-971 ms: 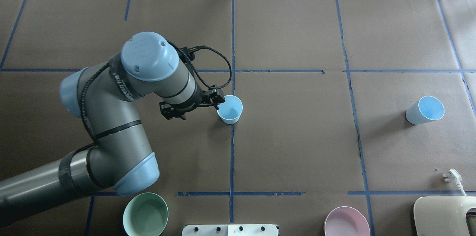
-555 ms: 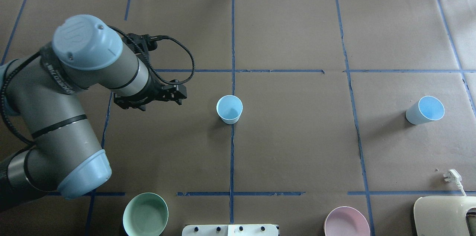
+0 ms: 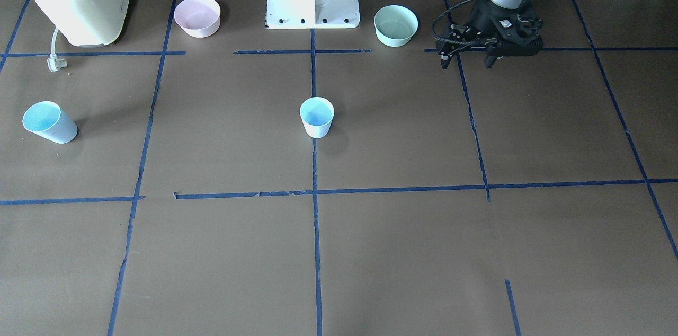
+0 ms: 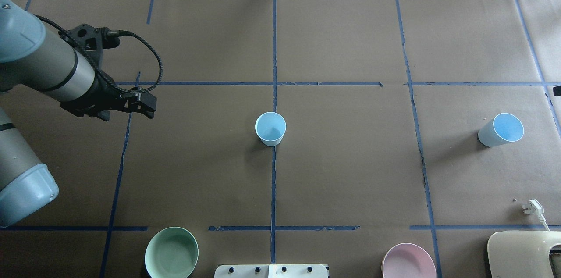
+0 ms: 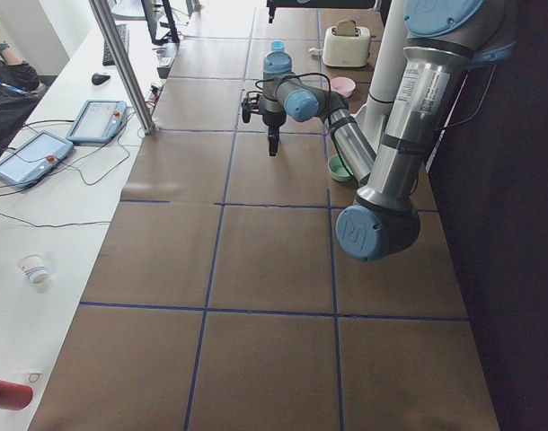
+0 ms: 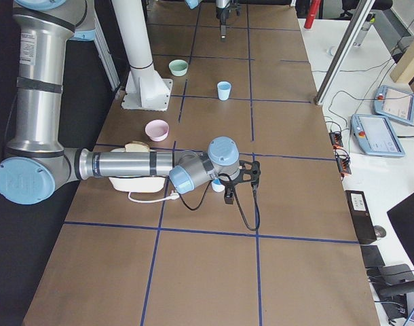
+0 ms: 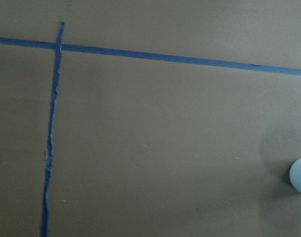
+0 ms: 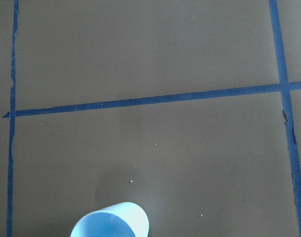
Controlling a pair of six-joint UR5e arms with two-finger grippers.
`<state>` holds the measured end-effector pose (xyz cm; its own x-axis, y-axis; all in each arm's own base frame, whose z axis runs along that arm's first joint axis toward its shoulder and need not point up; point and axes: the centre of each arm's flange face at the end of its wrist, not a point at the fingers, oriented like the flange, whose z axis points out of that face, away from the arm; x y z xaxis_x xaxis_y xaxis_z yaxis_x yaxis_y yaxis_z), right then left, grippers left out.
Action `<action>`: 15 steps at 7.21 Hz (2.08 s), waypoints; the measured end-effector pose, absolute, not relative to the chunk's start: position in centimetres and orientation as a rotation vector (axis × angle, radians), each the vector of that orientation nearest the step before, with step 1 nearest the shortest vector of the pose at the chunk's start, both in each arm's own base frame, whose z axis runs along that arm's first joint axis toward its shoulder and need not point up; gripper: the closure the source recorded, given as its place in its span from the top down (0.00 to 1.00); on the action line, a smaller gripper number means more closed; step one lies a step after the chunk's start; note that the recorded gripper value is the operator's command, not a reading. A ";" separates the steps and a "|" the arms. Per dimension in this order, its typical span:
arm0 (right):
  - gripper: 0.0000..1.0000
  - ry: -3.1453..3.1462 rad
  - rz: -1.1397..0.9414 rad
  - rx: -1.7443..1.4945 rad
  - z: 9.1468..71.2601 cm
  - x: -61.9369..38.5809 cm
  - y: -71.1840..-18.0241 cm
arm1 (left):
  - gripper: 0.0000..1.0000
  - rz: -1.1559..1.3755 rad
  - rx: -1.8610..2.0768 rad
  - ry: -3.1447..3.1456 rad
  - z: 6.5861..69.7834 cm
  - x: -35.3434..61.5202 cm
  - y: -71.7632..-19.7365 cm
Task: Stack blue cups with both arms
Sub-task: 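Open the left gripper and withdraw it while the right arm reaches toward the other cup, then grasp the second light-blue cup with the right gripper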
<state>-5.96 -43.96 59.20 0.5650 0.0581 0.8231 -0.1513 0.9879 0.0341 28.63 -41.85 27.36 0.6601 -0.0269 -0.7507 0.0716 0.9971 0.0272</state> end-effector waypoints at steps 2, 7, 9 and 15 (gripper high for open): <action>1.00 -0.938 0.098 0.077 59.5 -9.2 -43.3 | 1.00 -0.048 0.059 0.841 28.3 27.2 -42.0; 1.00 -0.885 0.045 0.036 60.6 -13.9 -42.7 | 1.00 -0.046 0.064 0.845 28.3 26.6 -41.7; 1.00 -0.872 0.035 0.005 62.0 -15.0 -42.7 | 1.00 -0.047 0.063 0.844 28.4 26.4 -41.5; 0.00 -0.878 0.019 -0.016 62.2 -16.4 -43.0 | 1.00 -0.049 0.056 0.836 28.9 26.2 -41.3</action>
